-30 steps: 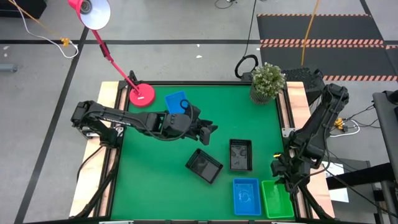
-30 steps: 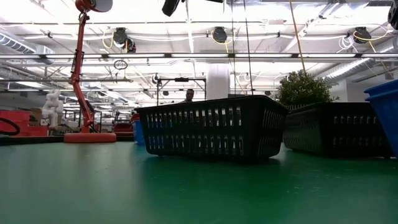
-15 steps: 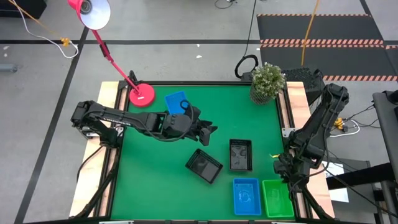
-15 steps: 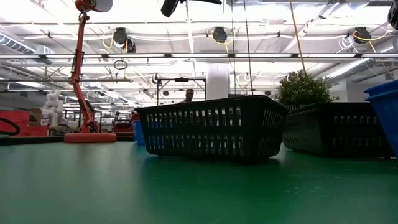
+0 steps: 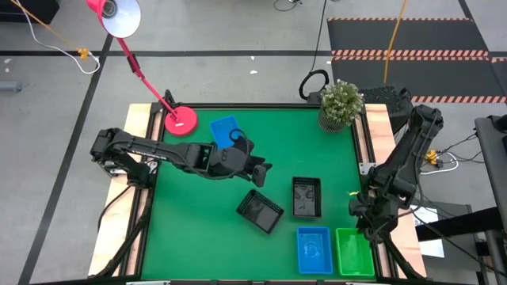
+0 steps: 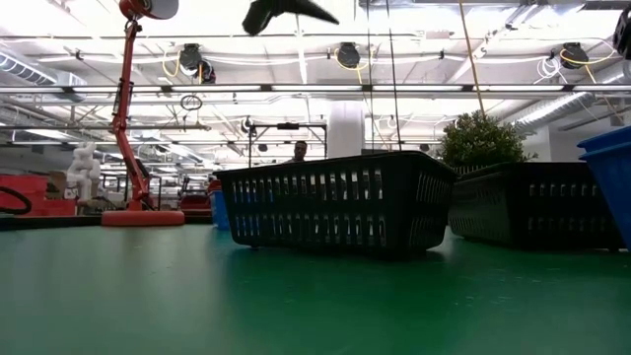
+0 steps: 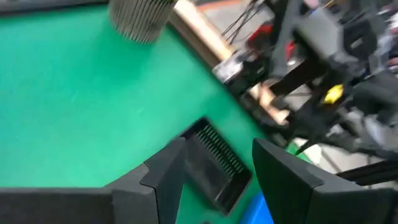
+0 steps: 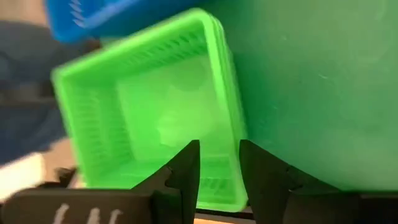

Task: Stack baskets by color
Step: Stack the left black bin on the black bins

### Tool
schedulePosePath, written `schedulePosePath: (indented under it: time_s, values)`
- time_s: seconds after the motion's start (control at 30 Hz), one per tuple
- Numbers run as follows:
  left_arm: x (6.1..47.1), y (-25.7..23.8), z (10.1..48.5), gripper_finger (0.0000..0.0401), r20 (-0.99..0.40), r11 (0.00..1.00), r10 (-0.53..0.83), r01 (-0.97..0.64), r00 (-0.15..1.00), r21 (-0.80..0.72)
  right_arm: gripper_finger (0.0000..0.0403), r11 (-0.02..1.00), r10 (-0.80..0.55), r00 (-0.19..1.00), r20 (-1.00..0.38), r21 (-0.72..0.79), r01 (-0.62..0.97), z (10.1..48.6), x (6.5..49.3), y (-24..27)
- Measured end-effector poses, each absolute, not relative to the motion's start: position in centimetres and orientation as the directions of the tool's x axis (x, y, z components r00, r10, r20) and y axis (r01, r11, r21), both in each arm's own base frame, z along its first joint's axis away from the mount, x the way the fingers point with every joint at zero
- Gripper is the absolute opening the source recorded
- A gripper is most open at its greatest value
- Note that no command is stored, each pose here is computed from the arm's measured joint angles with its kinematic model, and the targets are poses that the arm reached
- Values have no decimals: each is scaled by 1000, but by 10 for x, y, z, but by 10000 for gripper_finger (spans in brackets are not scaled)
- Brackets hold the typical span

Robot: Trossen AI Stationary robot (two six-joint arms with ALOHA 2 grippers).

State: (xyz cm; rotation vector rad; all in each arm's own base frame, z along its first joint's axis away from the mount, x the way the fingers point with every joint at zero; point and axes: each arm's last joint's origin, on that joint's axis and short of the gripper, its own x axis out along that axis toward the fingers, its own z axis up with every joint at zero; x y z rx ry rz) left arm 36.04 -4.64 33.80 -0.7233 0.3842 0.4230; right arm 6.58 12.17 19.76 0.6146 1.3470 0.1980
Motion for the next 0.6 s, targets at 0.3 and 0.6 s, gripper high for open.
schedulePosePath:
  time_s: [0.3,0.6]
  values:
    - [338,-55,310,193,-764,498,137,-711,631,-497,105,693,535,473,-700,683,228,219,69,113]
    - [344,-76,267,283,-908,390,-82,-825,411,-409,105,586,578,617,-534,798,141,237,73,110]
